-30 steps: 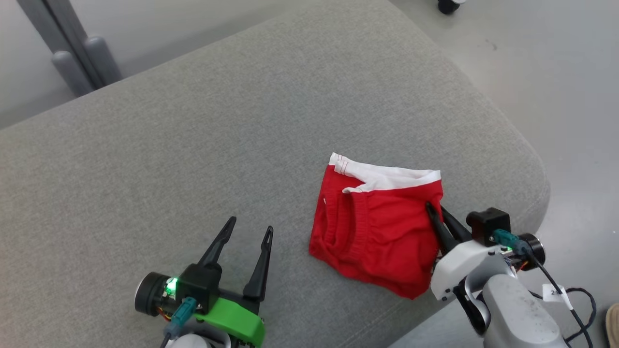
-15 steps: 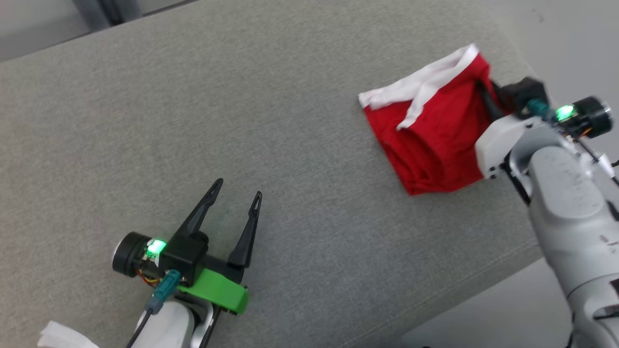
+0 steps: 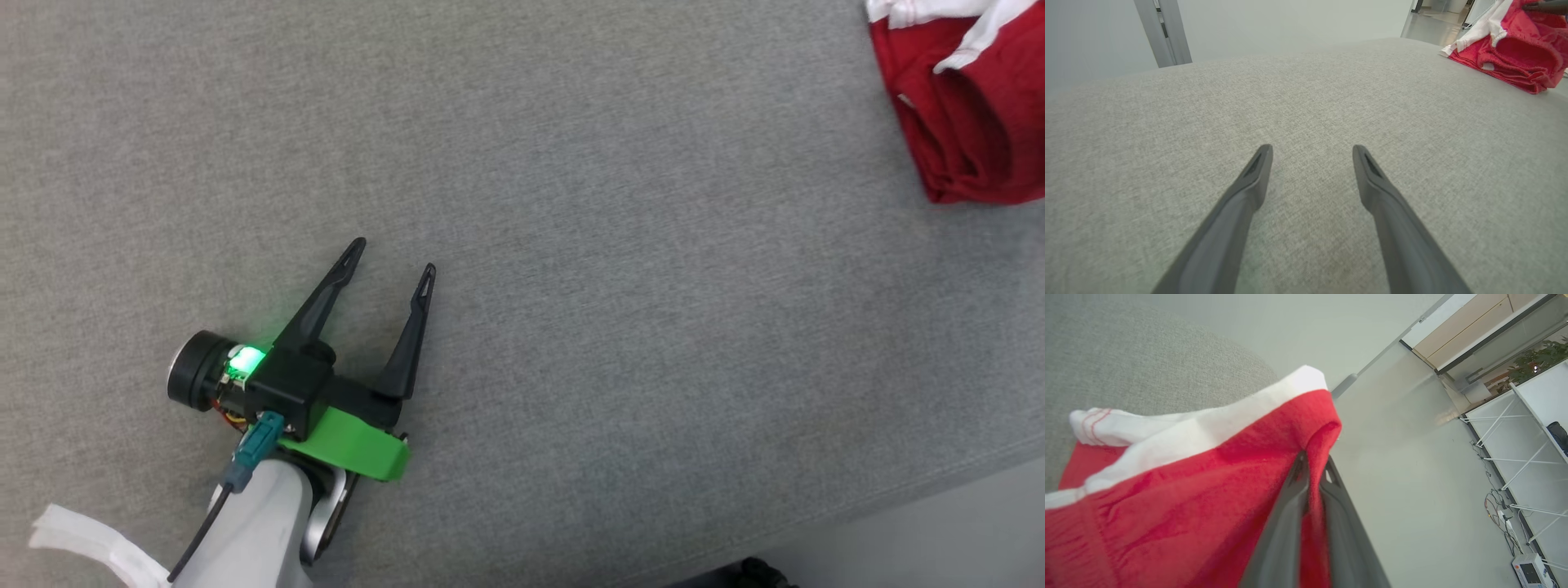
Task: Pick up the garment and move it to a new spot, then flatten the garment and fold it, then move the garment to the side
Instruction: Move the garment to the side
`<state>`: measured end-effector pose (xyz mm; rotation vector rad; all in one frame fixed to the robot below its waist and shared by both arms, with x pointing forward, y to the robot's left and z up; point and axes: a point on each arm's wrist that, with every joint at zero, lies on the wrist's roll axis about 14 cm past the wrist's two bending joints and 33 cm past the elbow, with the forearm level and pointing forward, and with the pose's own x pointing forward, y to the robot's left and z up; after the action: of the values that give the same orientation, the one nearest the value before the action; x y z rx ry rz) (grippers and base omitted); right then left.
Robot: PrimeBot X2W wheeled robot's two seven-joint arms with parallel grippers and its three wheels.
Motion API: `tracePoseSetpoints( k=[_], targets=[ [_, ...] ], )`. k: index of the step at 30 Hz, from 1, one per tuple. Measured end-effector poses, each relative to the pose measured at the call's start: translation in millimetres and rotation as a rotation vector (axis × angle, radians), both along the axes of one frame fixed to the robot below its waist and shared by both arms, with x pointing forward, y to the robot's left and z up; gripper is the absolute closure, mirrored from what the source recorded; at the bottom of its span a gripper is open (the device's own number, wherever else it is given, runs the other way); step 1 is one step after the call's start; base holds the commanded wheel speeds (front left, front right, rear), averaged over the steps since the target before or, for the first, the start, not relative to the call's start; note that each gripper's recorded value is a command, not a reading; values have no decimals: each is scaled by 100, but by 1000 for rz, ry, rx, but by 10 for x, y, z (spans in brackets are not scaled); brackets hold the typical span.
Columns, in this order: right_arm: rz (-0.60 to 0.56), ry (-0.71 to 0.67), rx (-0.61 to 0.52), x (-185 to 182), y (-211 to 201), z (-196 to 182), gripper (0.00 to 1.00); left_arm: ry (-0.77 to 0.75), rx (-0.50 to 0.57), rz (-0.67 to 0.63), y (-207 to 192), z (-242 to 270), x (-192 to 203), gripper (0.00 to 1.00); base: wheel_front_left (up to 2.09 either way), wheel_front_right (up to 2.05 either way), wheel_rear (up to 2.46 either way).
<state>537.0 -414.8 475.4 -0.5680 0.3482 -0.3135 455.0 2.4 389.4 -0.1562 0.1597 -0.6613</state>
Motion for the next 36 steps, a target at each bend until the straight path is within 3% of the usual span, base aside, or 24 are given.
tracePoseSetpoints(
  k=[1, 2, 3, 10, 13, 15, 17, 23, 36],
  targets=[
    [-5, -15, -6, 46, -11, 15, 62, 7, 4, 7, 29, -33, 6, 0, 0, 0, 0],
    [-3, -35, -24, 93, -21, 53, 5, 11, 8, 13, 53, -59, 16, 0, 0, 0, 0],
    [1, -56, -34, 135, -17, 91, 0, 14, 10, 18, 72, -76, 25, 0, 0, 0, 0],
    [34, -194, 16, 308, 284, 165, 0, 11, 19, 71, 214, -53, 87, 0, 0, 0, 0],
    [78, -272, 67, 393, 576, 317, 0, 2, 28, 106, 315, 1, 106, 0, 0, 0, 0],
    [129, -389, 102, 450, 834, 638, 0, -3, 31, 134, 386, 51, 102, 0, 0, 0, 0],
    [160, -465, 134, 403, 989, 836, 0, -14, 35, 154, 435, 113, 95, 0, 0, 0, 0],
    [253, -539, 253, 55, 1430, 928, 0, -40, 52, 269, 747, 308, 55, 0, 0, 0, 0],
    [338, -420, 530, -631, 2068, 393, 0, -55, 82, 488, 1418, 555, -308, 0, 0, 0, 0]
  ],
)
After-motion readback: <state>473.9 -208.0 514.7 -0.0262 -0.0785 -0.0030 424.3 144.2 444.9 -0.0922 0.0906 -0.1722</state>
